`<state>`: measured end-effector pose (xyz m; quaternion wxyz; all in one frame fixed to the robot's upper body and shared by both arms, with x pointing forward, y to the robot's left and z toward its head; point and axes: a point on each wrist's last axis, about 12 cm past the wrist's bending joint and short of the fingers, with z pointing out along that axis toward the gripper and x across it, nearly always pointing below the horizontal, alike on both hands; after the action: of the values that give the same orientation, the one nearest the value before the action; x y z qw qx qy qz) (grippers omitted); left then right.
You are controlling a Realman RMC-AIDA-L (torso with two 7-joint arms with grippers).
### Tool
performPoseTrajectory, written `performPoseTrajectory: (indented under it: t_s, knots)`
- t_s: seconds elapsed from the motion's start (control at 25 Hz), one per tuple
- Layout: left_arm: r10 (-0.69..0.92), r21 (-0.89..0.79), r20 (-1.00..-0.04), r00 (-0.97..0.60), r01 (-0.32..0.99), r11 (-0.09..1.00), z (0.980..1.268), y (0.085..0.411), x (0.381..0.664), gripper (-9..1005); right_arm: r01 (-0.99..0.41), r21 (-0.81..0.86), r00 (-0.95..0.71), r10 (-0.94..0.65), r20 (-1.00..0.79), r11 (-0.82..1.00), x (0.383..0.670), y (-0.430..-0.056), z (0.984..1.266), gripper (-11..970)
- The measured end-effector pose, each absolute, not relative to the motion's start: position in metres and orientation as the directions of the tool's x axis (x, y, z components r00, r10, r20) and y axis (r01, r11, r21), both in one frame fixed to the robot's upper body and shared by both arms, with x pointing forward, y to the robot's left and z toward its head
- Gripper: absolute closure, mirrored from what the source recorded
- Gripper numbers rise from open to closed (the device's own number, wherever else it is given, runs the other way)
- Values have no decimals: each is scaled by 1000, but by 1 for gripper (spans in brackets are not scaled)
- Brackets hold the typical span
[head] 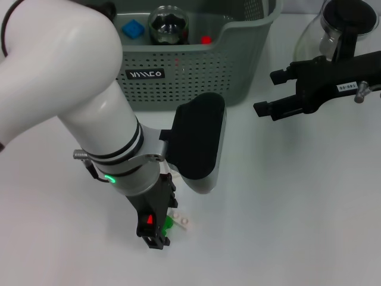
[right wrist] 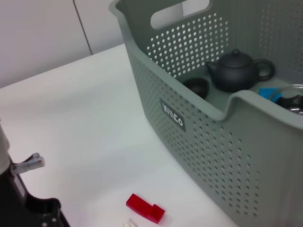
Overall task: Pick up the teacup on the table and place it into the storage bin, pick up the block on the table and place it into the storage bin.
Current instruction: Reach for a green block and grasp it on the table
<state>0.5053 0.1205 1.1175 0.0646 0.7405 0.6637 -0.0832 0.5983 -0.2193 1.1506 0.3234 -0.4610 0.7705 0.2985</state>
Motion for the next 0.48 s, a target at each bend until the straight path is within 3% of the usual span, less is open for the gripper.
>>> performPoseTrajectory:
  t_s: [0.48]
  knots:
    - [979, 8, -167, 118, 993, -118, 1116, 127, 509, 297, -901, 155, -363, -513, -778, 404, 601, -217, 1152, 29]
